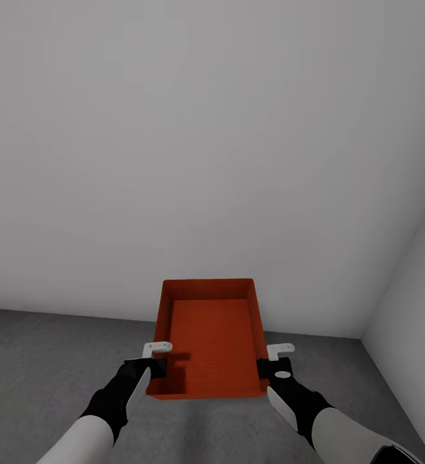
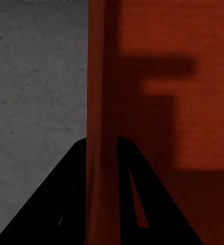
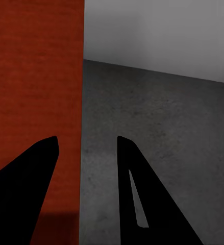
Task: Move the two storage containers from the living room to the garage. In the garage, place one container on the floor and stack the other container on top of it (either order is fine).
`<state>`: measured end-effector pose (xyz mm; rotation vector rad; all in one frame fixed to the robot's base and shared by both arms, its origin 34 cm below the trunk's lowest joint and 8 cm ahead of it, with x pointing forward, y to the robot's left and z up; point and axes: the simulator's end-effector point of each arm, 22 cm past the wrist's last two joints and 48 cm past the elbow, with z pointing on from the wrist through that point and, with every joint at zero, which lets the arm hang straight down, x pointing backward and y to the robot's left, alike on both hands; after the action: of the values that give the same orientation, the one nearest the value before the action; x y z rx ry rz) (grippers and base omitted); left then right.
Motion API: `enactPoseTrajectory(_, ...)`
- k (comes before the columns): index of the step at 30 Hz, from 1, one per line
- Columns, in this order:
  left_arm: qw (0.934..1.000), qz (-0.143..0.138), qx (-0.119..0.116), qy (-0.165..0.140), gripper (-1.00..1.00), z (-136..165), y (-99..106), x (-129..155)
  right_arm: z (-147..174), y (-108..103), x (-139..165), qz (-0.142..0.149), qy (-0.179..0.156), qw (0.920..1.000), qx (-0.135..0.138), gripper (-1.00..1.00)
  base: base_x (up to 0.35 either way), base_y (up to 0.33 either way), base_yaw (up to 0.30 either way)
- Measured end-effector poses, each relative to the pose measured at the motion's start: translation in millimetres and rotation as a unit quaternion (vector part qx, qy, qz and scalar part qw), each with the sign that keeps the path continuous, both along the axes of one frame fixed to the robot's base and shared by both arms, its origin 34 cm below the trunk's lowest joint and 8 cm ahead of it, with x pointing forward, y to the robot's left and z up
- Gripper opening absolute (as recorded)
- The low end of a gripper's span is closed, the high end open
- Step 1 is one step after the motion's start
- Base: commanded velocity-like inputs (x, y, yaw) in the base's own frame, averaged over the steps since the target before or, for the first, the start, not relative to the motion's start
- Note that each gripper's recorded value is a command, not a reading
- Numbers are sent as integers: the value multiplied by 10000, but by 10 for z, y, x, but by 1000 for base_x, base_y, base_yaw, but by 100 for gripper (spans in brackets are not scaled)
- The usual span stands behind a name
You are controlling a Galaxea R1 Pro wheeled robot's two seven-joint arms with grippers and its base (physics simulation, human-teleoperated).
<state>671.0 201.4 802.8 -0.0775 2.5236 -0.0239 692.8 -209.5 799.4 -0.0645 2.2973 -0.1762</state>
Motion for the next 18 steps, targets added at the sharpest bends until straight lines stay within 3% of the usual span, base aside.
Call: enactPoseTrajectory(18,10000,4,-19,-6,-100,-17,-6,-8,-1,-6,-1,7,-3,10000,-13,-100,0,0,0)
